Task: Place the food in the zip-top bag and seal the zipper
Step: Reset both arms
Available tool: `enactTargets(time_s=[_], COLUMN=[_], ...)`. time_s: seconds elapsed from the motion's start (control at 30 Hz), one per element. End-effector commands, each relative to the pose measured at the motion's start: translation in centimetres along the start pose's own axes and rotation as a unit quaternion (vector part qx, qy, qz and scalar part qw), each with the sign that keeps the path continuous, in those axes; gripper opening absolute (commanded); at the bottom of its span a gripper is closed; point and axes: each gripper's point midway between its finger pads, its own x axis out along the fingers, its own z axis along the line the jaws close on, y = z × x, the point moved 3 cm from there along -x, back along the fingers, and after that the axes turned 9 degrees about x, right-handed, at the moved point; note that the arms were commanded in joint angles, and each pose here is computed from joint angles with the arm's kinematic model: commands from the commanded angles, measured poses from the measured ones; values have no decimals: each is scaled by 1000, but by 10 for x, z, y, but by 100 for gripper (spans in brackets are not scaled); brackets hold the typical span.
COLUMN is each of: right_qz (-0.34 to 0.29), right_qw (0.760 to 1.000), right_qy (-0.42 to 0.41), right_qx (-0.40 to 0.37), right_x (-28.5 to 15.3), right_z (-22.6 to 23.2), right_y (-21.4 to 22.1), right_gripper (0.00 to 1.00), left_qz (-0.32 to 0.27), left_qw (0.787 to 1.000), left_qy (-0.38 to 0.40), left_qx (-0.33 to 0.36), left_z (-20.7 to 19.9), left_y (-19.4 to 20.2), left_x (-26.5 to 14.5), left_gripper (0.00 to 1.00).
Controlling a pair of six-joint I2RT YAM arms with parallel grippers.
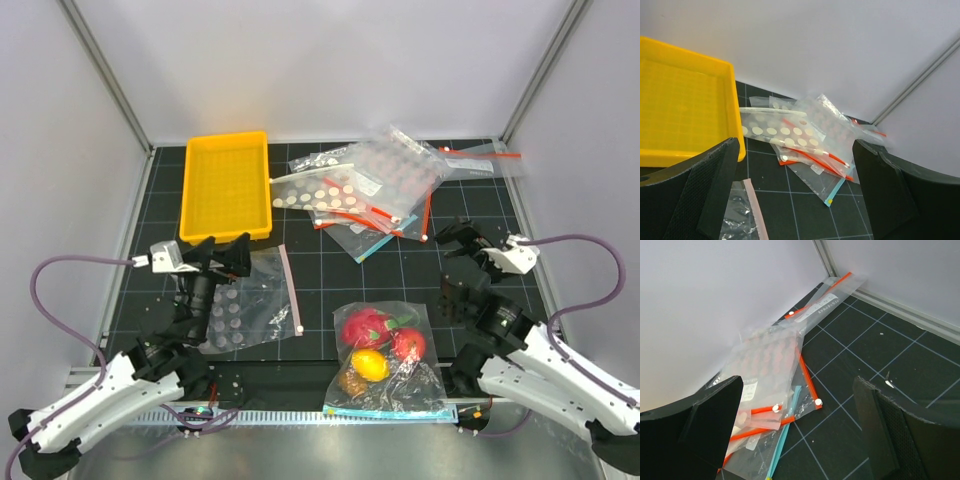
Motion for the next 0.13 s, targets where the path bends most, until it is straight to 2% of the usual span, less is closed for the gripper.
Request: enactTargets(time_s=[0.0, 0.1], right_qz=[-27, -24], right_qw=[998, 999], right_qy=[19, 18], right_qx=[44, 31], right_x=[2, 2], right_z=[7, 8], right_y=[-14, -13], right_gripper=[99, 100], left_qz=[-17, -16], left_qw=[1000, 1000], left_qy=[16, 18], left_qx=[-13, -13], left_z=[-10, -11], left_y=[-17, -17], left_x=[3, 4], left_gripper=[100, 100])
